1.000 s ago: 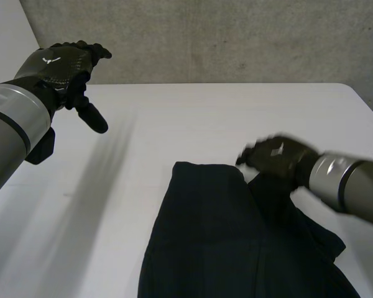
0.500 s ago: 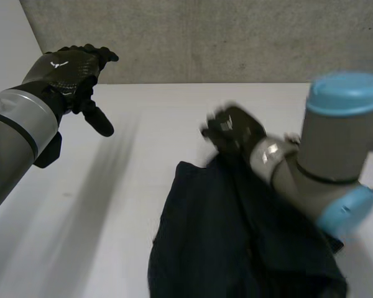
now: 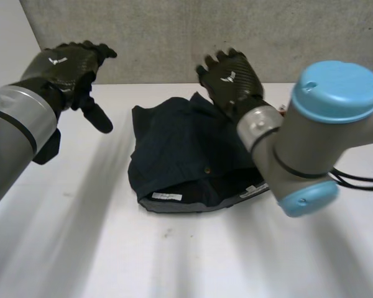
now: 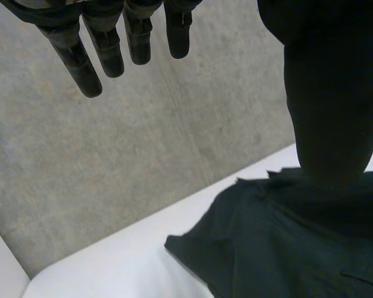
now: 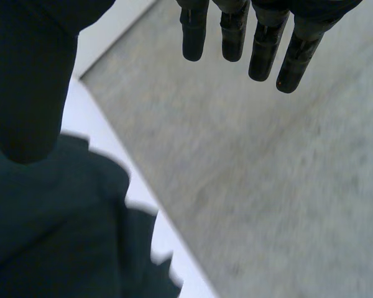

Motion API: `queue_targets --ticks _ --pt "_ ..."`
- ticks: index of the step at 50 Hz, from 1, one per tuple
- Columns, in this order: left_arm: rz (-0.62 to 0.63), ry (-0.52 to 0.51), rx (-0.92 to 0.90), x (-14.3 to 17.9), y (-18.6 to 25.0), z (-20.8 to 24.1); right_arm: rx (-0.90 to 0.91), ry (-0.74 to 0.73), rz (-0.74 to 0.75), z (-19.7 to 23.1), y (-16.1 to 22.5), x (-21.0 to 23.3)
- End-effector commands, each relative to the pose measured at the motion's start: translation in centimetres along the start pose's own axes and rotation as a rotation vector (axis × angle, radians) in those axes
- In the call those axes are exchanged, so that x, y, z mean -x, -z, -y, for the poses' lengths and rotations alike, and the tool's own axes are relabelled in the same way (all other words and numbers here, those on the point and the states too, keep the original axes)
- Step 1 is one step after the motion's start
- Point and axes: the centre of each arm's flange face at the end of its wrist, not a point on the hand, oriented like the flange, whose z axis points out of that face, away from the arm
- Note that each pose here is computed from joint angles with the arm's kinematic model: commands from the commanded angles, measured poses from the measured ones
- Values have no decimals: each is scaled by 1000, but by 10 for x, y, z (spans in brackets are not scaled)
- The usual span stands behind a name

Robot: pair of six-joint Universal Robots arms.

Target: Fold the shorts.

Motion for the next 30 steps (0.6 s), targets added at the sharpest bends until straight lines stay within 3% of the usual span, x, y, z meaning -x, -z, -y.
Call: queue_targets --ticks 1,7,16,30 --pt "-16 -98 130 -6 -23 -42 331 -41 51 -52 44 -18" --pt "-49 -177 201 -16 -40 -78 443 -70 144 -82 74 -1" --pt "-101 -301 327 -28 -60 -146 463 -89 133 -108 92 0" --pt "-133 -331 359 -42 -78 -191 461 -89 107 -120 97 -1"
